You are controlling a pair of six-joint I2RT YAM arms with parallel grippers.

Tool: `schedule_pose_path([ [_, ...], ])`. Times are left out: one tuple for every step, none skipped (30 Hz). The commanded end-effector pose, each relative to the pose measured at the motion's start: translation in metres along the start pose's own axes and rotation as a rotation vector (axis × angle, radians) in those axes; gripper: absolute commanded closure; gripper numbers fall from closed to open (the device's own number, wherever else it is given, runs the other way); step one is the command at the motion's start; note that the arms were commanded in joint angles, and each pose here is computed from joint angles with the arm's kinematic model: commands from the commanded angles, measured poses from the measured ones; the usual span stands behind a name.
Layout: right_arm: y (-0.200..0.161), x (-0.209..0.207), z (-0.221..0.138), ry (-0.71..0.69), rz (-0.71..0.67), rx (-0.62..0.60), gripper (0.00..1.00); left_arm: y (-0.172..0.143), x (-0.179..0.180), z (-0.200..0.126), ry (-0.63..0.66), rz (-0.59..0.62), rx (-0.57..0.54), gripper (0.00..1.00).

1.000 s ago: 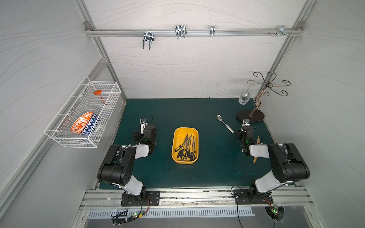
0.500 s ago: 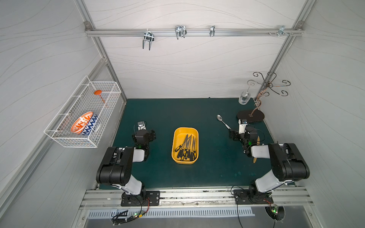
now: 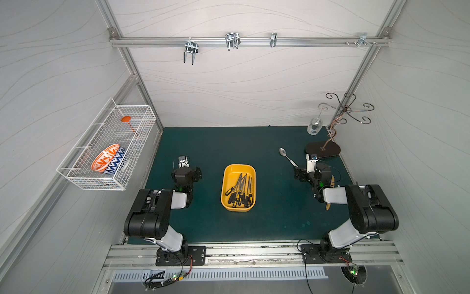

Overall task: Put the file tool into the storage box
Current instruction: Reset both arms

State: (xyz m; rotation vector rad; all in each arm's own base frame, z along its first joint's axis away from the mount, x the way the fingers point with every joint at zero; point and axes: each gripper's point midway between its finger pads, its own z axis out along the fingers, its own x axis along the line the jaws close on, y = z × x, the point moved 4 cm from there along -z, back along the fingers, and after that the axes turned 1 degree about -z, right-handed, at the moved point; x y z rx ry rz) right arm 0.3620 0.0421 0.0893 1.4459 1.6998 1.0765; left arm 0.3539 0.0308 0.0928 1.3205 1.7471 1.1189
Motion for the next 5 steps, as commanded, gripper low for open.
schedule_pose_path([
  [0.0092, -0.0008, -0.0001, 0.003, -0.013, -0.034, 0.01, 0.0141, -0.0027, 0.0061, -0.036, -0.024, -0.031, 0.00],
  [0.0095, -0.0003, -0.0002, 0.005, -0.013, -0.035, 0.01, 0.0137, -0.0027, 0.0056, -0.035, -0.023, -0.031, 0.00],
  [0.0094, -0.0010, -0.0002, 0.003, -0.012, -0.034, 0.01, 0.0150, -0.0039, 0.0038, -0.031, -0.017, -0.042, 0.00],
  [0.0095, -0.0006, -0.0003, 0.004, -0.012, -0.035, 0.01, 0.0144, -0.0055, 0.0025, -0.026, -0.004, -0.044, 0.00],
  [0.0093, -0.0007, -0.0001, 0.004, -0.012, -0.034, 0.01, 0.0150, -0.0061, 0.0022, -0.025, -0.001, -0.051, 0.00],
])
